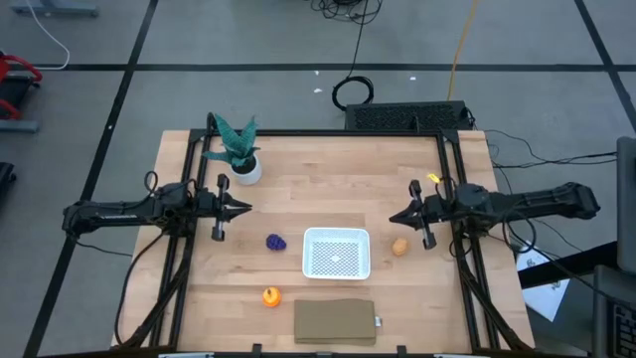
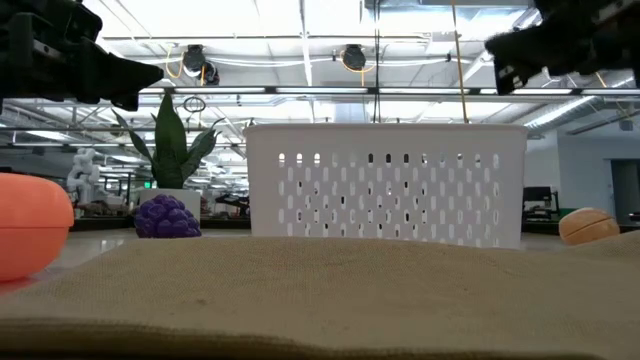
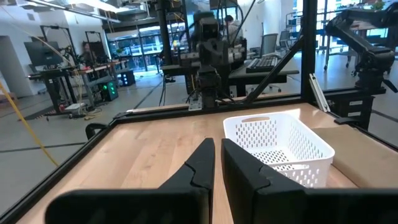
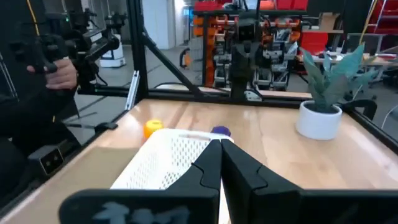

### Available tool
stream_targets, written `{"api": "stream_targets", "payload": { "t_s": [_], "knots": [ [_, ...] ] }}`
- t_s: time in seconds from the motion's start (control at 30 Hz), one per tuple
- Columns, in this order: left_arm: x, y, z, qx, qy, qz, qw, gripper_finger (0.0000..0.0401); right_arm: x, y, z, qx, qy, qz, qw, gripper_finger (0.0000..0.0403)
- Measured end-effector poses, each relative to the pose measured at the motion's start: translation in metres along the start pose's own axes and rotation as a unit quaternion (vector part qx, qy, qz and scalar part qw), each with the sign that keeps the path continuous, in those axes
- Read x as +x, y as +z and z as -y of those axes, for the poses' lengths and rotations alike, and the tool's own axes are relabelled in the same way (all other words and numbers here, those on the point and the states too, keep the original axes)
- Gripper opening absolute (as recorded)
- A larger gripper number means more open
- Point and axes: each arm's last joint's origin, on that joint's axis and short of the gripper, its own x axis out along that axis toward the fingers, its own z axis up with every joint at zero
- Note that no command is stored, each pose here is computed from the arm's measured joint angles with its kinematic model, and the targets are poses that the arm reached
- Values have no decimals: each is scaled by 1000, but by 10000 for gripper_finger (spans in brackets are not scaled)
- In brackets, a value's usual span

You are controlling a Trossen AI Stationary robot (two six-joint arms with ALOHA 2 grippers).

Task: Pick and placing Produce into tupperware
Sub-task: Put the potato into the white basket

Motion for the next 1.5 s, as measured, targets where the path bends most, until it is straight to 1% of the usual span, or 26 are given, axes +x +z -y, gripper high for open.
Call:
{"api": "stream_targets", "payload": {
  "t_s": [0.17, 0.27, 0.33, 0.53, 0.73, 0.87, 1.0, 1.13, 1.2, 1.33, 1.5],
  "knots": [
    [0, 0, 0, 0, 0, 0, 1000, 31, 5, 29, -1, 20, -14, -45, 999, 0],
    [0, 0, 0, 0, 0, 0, 1000, 31, 6, 47, -3, 25, -24, -73, 997, 0],
    [0, 0, 0, 0, 0, 0, 1000, 31, 7, 57, -4, 26, -22, -97, 995, 0],
    [0, 0, 0, 0, 0, 0, 1000, 31, 12, 75, -8, 32, -14, -171, 985, 0],
    [0, 0, 0, -4, 0, 0, 1000, 31, 18, 82, -9, 62, -19, -249, 966, 0],
    [0, 0, 0, 1, 0, 0, 1000, 31, 19, 84, -9, 84, -29, -287, 954, 0],
    [0, 0, 0, 2, 0, 0, 1000, 31, 19, 85, -9, 94, -33, -306, 947, 0],
    [0, 0, 0, 2, 3, 0, 1000, 31, 18, 89, -9, 99, -36, -313, 944, 0],
    [0, 0, 0, 2, 6, -1, 1000, 31, 17, 90, -9, 111, -42, -331, 936, 0],
    [0, 0, -1, 2, 14, -2, 1000, 31, 17, 88, -9, 132, -59, -389, 910, 0],
    [0, 0, -1, 2, 23, -3, 1000, 31, 25, 82, -9, 136, -66, -432, 889, 0]
  ]
}}
